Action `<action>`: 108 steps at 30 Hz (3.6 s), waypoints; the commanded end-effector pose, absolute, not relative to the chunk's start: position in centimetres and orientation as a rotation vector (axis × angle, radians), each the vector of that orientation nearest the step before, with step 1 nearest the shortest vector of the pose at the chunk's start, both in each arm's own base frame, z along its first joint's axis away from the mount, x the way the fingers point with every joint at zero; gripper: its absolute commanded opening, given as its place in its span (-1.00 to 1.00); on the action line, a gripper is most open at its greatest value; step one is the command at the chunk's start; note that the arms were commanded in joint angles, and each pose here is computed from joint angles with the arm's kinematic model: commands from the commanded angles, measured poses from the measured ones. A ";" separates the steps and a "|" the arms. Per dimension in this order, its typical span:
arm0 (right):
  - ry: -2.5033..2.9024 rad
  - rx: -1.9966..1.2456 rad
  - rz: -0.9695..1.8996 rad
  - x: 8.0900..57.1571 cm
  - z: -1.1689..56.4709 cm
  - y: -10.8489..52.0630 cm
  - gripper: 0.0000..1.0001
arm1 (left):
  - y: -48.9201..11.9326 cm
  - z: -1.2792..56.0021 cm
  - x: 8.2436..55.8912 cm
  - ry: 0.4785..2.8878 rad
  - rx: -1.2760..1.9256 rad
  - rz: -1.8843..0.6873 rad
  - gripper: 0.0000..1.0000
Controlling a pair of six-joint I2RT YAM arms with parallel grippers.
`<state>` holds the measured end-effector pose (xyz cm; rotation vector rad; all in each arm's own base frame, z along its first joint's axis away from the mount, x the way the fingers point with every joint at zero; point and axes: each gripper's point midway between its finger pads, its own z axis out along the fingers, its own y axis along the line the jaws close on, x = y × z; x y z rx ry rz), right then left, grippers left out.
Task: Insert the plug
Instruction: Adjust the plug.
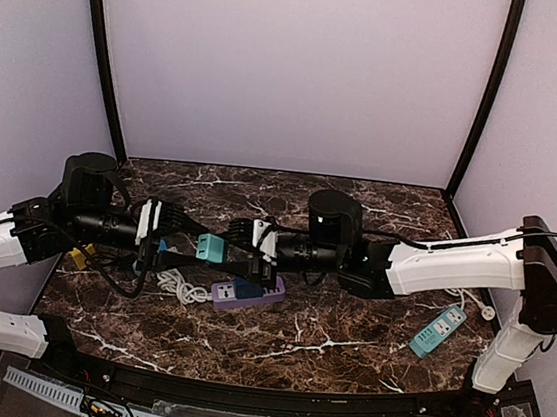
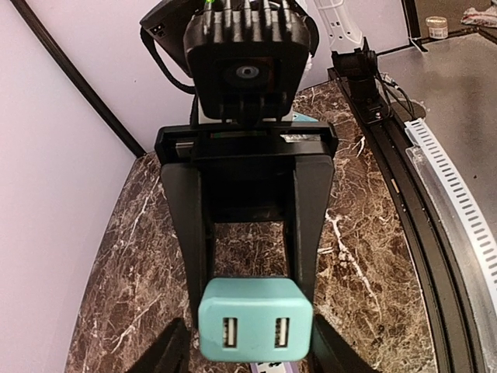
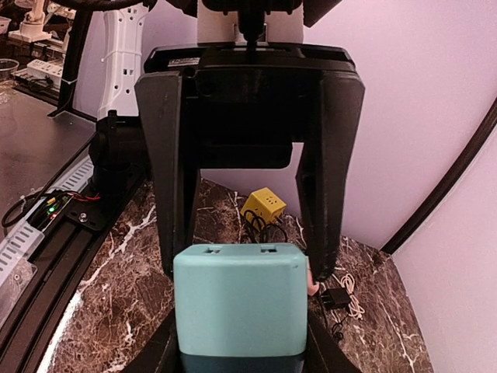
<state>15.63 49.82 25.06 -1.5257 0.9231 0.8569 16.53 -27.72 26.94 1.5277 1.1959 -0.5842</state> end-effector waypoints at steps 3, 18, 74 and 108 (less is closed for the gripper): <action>0.894 -1.486 0.871 16.0 26.3 50.4 -1.00 | -28.1 28.0 16.6 1.193 1.489 -0.609 -0.10; 0.910 -1.474 0.888 16.4 26.3 50.6 -1.00 | -28.4 27.9 16.4 1.195 1.475 -0.636 -0.04; 1.788 -1.151 0.976 28.5 19.2 42.7 0.80 | -26.1 13.9 25.1 2.295 1.160 -0.372 -0.99; 1.428 -1.116 0.948 26.2 20.3 54.4 -0.37 | -25.2 20.7 26.5 2.407 0.400 -0.898 -0.99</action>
